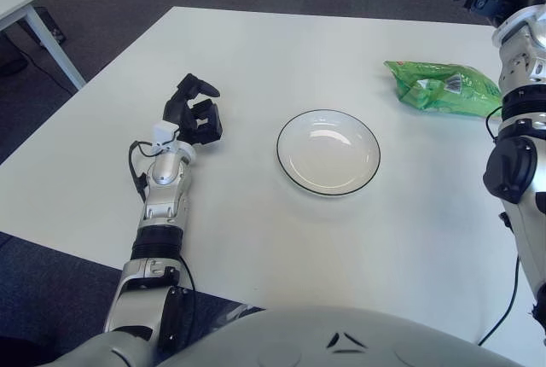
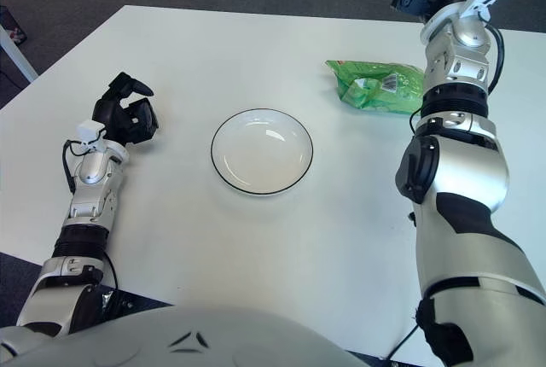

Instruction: Put the snack into the plate.

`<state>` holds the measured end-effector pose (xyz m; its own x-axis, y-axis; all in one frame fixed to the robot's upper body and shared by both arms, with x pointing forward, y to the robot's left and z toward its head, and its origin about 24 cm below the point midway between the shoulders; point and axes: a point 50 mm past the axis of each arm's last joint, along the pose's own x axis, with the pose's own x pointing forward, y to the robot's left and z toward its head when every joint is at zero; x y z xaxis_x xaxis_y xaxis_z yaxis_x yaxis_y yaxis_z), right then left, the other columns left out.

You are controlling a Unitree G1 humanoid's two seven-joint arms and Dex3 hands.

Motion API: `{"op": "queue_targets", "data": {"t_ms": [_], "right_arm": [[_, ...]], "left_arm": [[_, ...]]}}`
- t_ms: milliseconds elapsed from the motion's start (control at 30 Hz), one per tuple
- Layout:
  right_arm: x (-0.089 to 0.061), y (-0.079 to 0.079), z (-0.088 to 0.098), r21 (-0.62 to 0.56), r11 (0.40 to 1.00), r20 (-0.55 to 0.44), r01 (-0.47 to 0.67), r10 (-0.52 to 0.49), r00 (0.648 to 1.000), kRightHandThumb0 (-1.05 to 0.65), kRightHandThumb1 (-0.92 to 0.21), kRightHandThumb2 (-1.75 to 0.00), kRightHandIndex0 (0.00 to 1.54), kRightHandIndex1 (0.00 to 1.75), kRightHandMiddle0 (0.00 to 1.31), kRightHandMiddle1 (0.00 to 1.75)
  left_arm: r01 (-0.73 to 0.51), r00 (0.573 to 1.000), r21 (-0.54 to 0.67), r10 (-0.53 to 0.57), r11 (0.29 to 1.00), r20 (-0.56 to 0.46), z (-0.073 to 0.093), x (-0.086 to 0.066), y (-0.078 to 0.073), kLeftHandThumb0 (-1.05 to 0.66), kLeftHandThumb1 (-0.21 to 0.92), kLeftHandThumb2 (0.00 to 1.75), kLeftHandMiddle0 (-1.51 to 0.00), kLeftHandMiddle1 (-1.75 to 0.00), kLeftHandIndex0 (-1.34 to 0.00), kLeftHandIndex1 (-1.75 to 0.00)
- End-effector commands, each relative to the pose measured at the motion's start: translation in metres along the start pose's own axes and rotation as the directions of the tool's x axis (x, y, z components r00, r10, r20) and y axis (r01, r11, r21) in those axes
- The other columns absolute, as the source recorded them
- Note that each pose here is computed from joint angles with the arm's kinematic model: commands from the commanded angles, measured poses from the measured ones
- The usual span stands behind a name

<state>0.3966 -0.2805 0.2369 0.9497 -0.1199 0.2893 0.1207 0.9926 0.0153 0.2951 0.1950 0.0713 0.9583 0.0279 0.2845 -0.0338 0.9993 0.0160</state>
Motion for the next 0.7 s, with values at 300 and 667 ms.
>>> {"op": "queue_targets", "data": {"t_ms": [300, 667], "right_arm": [[-0.036, -0.003, -0.090, 0.051, 0.999, -0.355, 0.001, 0.017, 0.935, -0.01, 0.07, -1.75, 0.88, 1.75, 0.72, 1.71], [-0.057, -0.010, -0.119, 0.030, 0.999, -0.496, -0.011, 0.025, 0.868, -0.01, 0.06, -1.75, 0.87, 1.75, 0.69, 1.75]], "left_arm": [[-0.061, 0.953, -0.037, 0.047, 0.997, -0.300, -0.063, -0.069, 0.002, -0.43, 0.47, 1.13, -1.06, -1.75, -0.49, -1.75], [-0.067, 0.953, -0.037, 0.053, 0.997, -0.298, -0.062, -0.070, 0.004, -0.43, 0.47, 1.13, -1.07, -1.75, -0.49, -1.75]]}}
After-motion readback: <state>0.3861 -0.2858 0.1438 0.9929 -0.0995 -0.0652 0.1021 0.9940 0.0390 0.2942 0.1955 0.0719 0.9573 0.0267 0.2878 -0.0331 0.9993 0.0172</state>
